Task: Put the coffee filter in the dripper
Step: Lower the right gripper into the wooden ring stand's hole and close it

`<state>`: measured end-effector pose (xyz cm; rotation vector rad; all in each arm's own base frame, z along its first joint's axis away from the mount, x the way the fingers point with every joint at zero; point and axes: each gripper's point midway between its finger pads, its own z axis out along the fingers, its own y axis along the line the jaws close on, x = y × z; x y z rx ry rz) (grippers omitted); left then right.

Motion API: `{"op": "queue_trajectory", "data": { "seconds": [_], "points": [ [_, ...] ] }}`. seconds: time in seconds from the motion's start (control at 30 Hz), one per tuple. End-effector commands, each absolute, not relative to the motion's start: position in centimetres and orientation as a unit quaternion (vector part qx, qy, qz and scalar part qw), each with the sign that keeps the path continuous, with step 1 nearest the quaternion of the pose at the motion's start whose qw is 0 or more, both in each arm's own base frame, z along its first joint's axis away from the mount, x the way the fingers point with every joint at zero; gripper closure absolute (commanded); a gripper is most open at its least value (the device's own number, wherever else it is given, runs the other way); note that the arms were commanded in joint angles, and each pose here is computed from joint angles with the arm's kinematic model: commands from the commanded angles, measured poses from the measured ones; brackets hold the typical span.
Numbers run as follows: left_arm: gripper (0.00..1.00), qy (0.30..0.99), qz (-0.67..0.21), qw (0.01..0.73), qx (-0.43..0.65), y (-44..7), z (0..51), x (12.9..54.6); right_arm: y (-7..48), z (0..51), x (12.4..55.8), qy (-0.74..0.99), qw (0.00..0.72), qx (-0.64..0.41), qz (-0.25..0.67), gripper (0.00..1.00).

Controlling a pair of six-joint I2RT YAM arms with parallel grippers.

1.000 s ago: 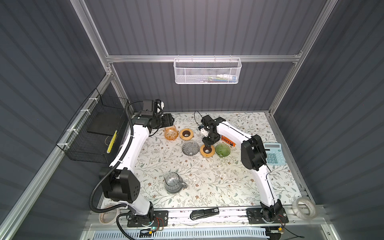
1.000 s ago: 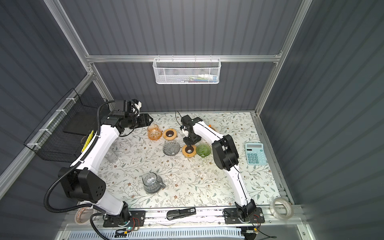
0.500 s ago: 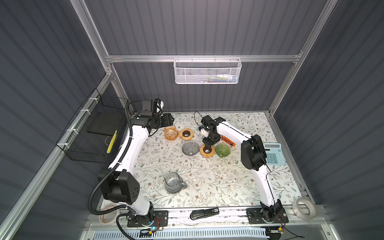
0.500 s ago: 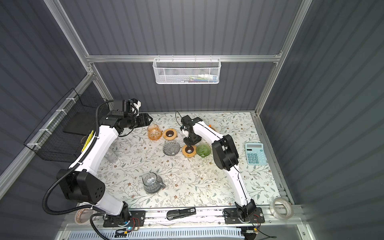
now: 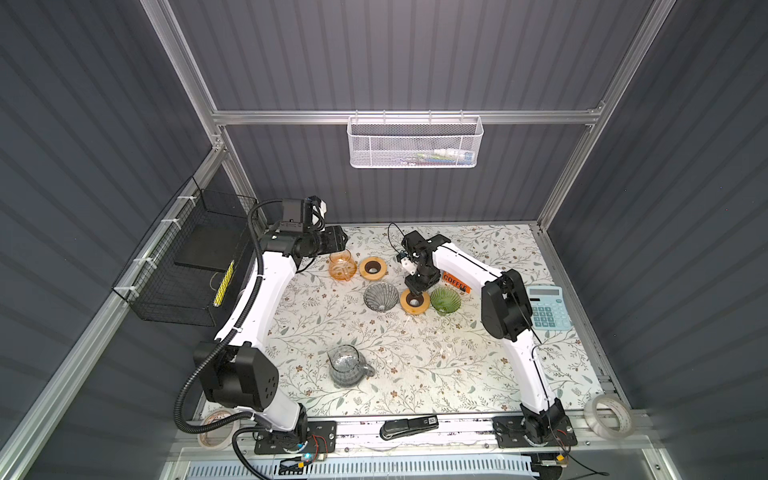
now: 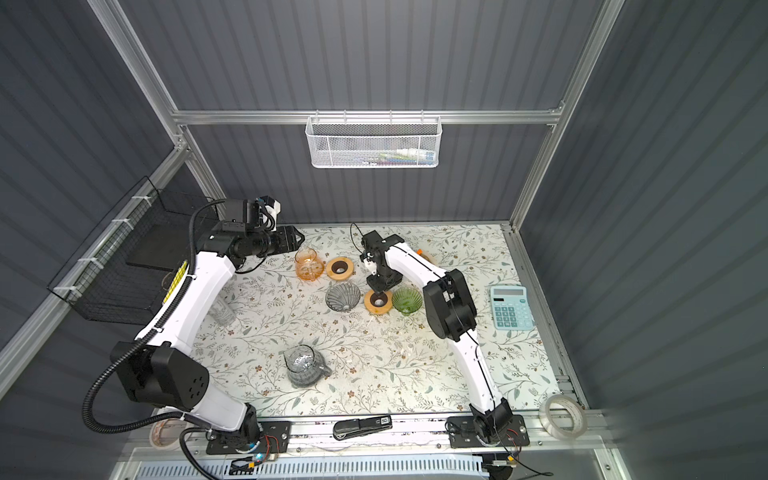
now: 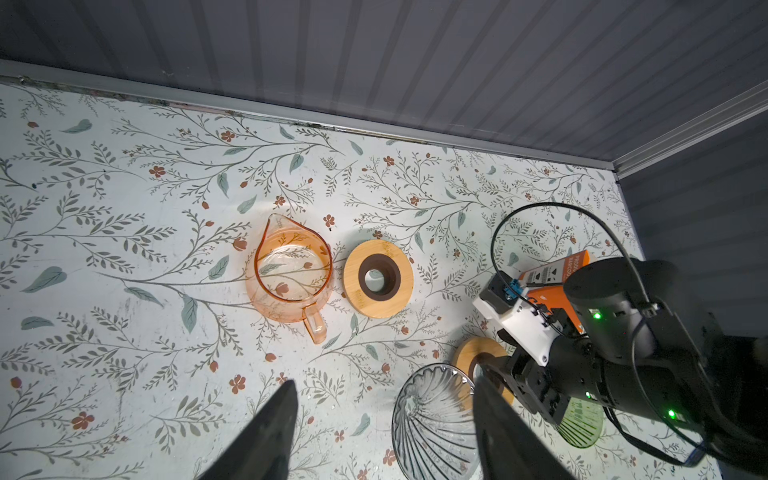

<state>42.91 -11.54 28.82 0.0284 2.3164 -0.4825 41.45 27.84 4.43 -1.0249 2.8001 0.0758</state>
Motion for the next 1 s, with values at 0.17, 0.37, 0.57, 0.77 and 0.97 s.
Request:
{"op": "queue_trajectory", "data": {
  "seconds": [0.17,0.37,0.57,0.77,0.97],
  "points": [
    [0.33,0.906,-0.182,0.382,0.015,-10.97,29.21,41.98,27.98,2.75,40.8,0.935,0.054,-0.349,0.022,0.47],
    [0.33,0.906,-0.182,0.382,0.015,-10.92,29.19,41.97,28.1,2.51,40.63,0.935,0.05,-0.35,0.022,0.48],
    [0.33,0.907,-0.182,0.38,0.015,-10.98,29.03,42.06,28.32,2.34,40.49,0.934,0.048,-0.352,0.025,0.49],
    [0.33,0.908,-0.181,0.379,0.014,-10.94,28.87,42.11,28.52,2.56,40.58,0.934,0.051,-0.352,0.029,0.55],
    [0.33,0.907,-0.181,0.38,0.014,-10.91,28.92,42.12,28.78,3.15,40.78,0.934,0.058,-0.35,0.033,0.64]
  ]
}}
